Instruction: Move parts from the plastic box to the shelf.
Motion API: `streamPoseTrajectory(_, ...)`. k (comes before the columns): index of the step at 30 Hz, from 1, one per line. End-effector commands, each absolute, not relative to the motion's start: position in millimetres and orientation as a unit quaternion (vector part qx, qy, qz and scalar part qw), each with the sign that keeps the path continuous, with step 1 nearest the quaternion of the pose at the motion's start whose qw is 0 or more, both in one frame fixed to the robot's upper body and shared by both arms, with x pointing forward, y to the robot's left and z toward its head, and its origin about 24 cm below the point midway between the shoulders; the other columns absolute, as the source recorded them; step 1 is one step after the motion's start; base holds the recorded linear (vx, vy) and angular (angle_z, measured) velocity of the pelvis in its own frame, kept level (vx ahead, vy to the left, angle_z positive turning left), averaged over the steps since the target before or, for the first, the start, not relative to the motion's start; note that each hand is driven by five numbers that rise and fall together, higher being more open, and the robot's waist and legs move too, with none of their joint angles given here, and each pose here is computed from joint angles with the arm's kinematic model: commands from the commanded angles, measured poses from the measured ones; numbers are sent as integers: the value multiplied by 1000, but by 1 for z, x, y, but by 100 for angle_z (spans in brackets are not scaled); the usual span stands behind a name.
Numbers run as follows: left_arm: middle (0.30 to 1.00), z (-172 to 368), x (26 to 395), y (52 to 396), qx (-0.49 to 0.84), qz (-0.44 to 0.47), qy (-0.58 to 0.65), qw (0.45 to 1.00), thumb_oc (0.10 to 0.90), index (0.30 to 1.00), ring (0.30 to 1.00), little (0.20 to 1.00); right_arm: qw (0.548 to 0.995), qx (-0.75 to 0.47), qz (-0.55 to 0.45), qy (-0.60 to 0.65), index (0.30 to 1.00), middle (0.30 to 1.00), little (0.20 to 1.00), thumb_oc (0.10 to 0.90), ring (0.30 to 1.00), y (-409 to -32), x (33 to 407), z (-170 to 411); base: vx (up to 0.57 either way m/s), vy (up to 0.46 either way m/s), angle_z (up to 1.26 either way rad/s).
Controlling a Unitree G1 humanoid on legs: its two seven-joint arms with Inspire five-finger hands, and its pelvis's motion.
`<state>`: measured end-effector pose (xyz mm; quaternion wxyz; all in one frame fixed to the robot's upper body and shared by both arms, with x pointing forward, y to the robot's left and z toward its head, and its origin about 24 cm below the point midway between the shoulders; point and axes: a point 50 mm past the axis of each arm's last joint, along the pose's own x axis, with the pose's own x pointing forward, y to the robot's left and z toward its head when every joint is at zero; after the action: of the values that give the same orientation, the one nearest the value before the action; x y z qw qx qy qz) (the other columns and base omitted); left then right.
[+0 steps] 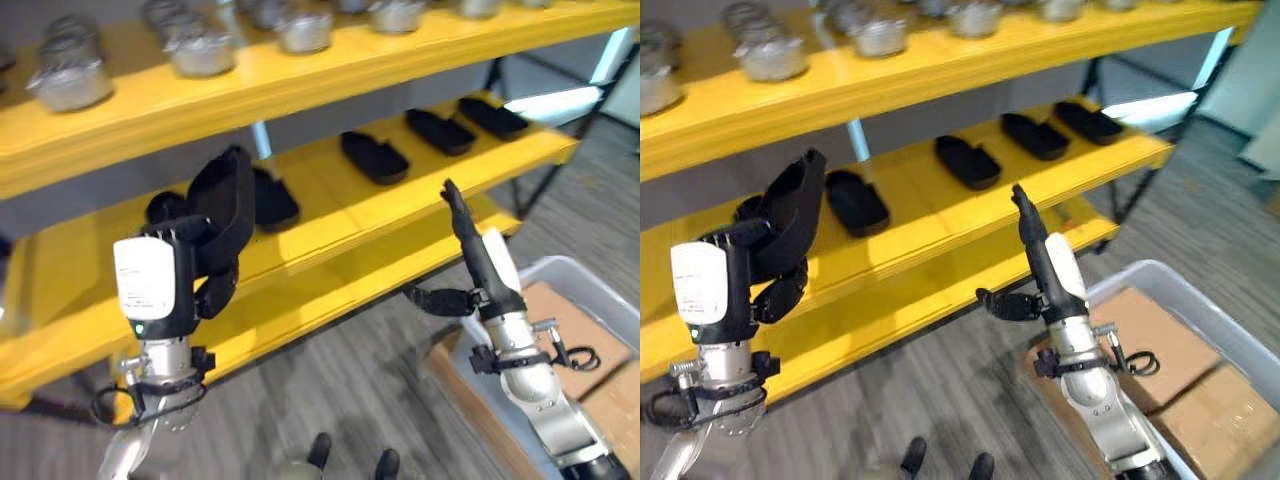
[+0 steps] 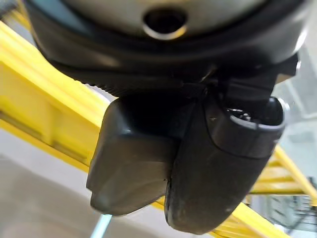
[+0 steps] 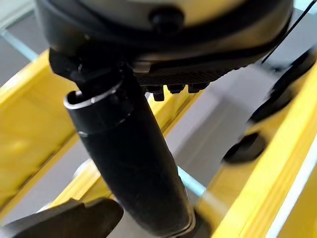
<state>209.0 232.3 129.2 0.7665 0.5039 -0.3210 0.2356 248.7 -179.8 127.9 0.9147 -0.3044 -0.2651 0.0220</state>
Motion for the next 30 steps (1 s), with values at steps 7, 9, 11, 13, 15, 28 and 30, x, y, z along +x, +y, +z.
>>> streamPoseTrajectory(7,300,177,207,223,435,265,-447,735,400,300,300,300,891,-267,-43,-364,1000,1000,1000,900,1000,-188,239,162,39,287,70)
streamPoseTrajectory(9,300,185,207,221,446,253,-466,722,400,300,300,300,897,-253,-46,-360,1000,1000,1000,900,1000,-187,236,160,229,463,106)
streamPoseTrajectory(11,300,188,208,222,455,253,-469,713,400,300,300,300,897,-255,-41,-358,1000,1000,1000,900,1000,-184,237,159,136,397,94)
streamPoseTrajectory(13,300,191,208,223,460,259,-474,705,400,300,300,300,899,-254,-38,-354,1000,1000,1000,900,1000,-179,238,157,103,417,30)
streamPoseTrajectory(15,300,191,207,225,470,261,-472,699,400,300,300,300,900,-261,-31,-348,1000,1000,1000,900,1000,-176,239,154,84,260,24)
streamPoseTrajectory(28,300,181,214,223,486,237,-443,715,400,300,300,300,906,-267,-9,-329,1000,1000,1000,900,1000,-170,236,143,58,177,1)
streamPoseTrajectory(30,300,183,215,222,483,239,-446,714,400,300,300,300,904,-263,-4,-336,1000,1000,1000,900,1000,-165,238,145,25,-90,-3)
